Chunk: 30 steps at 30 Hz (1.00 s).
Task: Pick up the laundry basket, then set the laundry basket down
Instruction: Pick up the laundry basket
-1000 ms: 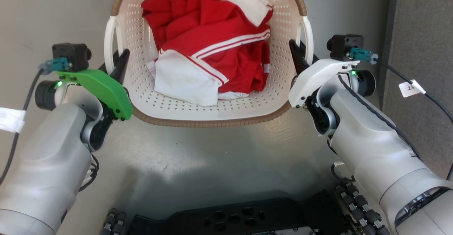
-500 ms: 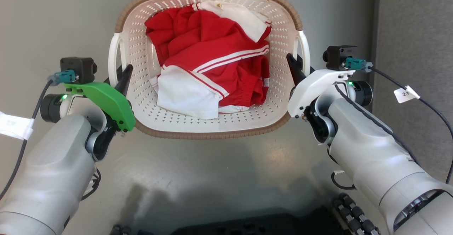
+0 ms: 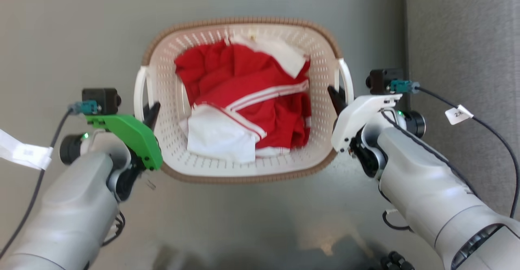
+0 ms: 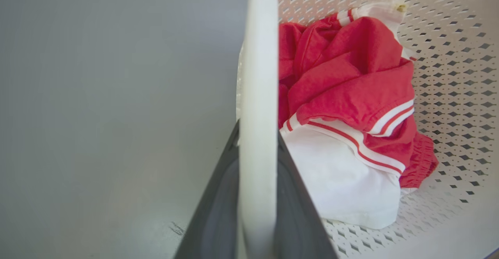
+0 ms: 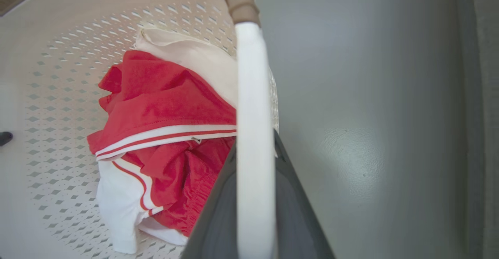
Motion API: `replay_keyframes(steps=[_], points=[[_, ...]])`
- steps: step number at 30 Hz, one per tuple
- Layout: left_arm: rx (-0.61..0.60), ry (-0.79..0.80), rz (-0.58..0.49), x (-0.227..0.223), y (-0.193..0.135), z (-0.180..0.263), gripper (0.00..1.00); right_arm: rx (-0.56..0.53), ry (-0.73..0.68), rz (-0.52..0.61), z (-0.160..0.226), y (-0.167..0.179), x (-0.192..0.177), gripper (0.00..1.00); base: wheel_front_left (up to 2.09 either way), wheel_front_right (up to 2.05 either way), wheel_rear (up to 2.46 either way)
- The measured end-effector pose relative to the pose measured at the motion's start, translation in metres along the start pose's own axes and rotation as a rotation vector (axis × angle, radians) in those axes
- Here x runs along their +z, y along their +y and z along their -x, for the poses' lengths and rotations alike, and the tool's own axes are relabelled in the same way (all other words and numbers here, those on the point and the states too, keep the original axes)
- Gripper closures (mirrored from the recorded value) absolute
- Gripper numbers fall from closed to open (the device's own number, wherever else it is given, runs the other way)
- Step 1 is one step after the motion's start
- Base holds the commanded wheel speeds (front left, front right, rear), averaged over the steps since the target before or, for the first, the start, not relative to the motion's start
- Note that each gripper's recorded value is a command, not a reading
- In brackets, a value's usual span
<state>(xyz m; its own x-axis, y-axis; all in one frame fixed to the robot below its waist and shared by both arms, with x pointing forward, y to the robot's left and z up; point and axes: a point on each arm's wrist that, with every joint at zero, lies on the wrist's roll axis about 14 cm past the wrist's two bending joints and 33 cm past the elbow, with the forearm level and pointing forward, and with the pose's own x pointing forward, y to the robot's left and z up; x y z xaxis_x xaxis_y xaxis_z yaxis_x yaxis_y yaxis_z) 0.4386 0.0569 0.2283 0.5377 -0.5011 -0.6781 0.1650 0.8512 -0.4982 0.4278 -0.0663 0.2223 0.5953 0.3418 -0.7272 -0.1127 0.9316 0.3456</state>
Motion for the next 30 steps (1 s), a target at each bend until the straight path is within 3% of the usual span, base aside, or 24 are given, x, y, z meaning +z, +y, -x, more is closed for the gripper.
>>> replay_keyframes(steps=[13, 30], points=[[0.006, 0.013, -0.018, 0.005, -0.023, 0.039, 1.0, 0.021, 0.029, 0.02, 0.038, 0.018, 0.013, 1.0, 0.0, 0.0, 0.0], [0.004, 0.073, -0.036, -0.018, -0.057, 0.089, 1.0, 0.018, 0.098, 0.019, 0.099, 0.031, -0.008, 1.0, 0.0, 0.0, 0.0]])
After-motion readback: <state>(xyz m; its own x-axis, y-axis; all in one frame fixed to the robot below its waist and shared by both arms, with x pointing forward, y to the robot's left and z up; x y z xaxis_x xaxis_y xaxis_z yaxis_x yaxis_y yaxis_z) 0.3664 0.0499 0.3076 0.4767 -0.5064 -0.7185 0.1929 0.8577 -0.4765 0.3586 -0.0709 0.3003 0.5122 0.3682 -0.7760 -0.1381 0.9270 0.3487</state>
